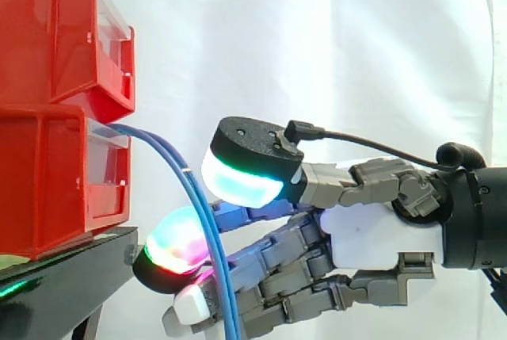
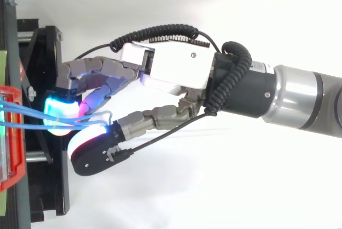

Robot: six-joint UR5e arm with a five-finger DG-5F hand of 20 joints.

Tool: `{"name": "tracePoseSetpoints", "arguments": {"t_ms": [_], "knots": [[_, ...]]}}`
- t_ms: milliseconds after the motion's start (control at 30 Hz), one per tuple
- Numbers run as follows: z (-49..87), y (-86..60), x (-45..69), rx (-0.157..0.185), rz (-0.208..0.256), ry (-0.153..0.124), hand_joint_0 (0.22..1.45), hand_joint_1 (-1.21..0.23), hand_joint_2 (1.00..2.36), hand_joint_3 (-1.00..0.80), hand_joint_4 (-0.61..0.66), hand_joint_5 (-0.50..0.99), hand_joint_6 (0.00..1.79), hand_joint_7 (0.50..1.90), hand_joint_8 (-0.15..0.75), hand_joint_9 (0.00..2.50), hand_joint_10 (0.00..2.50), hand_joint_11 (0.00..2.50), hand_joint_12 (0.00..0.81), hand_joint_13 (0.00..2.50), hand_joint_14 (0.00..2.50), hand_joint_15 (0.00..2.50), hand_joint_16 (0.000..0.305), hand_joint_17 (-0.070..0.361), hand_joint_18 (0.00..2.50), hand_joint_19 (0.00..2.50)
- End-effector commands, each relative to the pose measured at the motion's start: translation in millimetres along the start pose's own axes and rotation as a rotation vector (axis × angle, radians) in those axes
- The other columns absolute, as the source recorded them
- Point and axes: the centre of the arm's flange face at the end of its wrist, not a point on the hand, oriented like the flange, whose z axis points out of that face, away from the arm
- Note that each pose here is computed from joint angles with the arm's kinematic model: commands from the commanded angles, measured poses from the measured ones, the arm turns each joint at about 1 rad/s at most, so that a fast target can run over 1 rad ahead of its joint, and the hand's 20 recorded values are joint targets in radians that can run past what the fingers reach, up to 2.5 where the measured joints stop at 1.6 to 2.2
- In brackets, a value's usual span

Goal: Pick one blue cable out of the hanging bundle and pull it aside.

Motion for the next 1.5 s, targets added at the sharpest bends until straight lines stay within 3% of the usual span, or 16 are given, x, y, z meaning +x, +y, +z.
{"name": "tracePoseSetpoints", "arguments": {"t_ms": [0, 167, 300, 467, 600, 667, 833, 933, 1200, 1467], "knots": [[-1.1, 0.2, -0.4, 0.015, -0.004, 0.004, 0.57, -0.60, 1.01, -0.42, 0.18, -0.05, 0.56, 1.25, 0.254, 0.84, 0.01, 0.23, 0.265, 0.48, 0.01, 0.20, 0.040, 0.091, 0.31, 0.31], [0.0, 5.8, -3.6, 0.029, -0.008, 0.003, 0.58, -0.60, 1.01, -0.42, 0.18, -0.05, 0.57, 1.23, 0.254, 0.85, 0.01, 0.24, 0.263, 0.49, 0.01, 0.20, 0.040, 0.090, 0.33, 0.31], [0.2, 7.7, -5.1, 0.037, -0.011, 0.005, 0.58, -0.60, 1.01, -0.42, 0.16, -0.07, 0.69, 1.06, 0.250, 0.89, 0.01, 0.29, 0.263, 0.50, 0.01, 0.21, 0.040, 0.090, 0.34, 0.31], [0.0, 9.8, -9.4, 0.056, -0.008, 0.003, 0.58, -0.60, 1.01, -0.42, 0.16, -0.07, 0.74, 1.02, 0.248, 0.92, 0.01, 0.33, 0.262, 0.51, 0.01, 0.22, 0.040, 0.090, 0.34, 0.31], [1.9, 13.3, -12.0, 0.051, -0.008, -0.001, 0.57, -0.60, 1.01, -0.40, 0.13, -0.08, 0.77, 1.00, 0.250, 0.92, 0.01, 0.32, 0.264, 0.52, 0.01, 0.22, 0.040, 0.089, 0.35, 0.32], [2.8, 15.2, -13.0, 0.048, -0.006, 0.000, 0.57, -0.58, 1.02, -0.31, 0.10, -0.10, 0.85, 0.95, 0.256, 0.92, 0.01, 0.33, 0.263, 0.52, 0.01, 0.24, 0.040, 0.089, 0.35, 0.33], [5.1, 20.6, -17.1, 0.044, -0.005, 0.006, 0.57, -0.58, 1.02, -0.21, 0.09, -0.10, 0.89, 0.98, 0.260, 0.91, 0.01, 0.37, 0.263, 0.58, 0.01, 0.29, 0.040, 0.090, 0.37, 0.34], [6.5, 27.0, -22.0, 0.053, -0.009, 0.012, 0.57, -0.60, 1.02, -0.18, 0.10, -0.11, 0.91, 0.89, 0.266, 0.89, 0.01, 0.38, 0.265, 0.58, 0.01, 0.30, 0.040, 0.090, 0.39, 0.35], [2.9, 31.3, -31.0, 0.115, -0.026, 0.033, 0.58, -0.67, 1.02, -0.17, 0.11, -0.12, 0.93, 0.86, 0.271, 0.90, 0.01, 0.45, 0.274, 0.60, 0.01, 0.33, 0.042, 0.094, 0.42, 0.37], [-8.6, 60.1, -38.2, 0.121, -0.053, 0.048, 0.60, -0.73, 1.02, -0.13, 0.05, -0.13, 0.94, 0.92, 0.269, 0.92, 0.02, 0.51, 0.274, 0.62, 0.01, 0.35, 0.042, 0.094, 0.45, 0.37]]}}
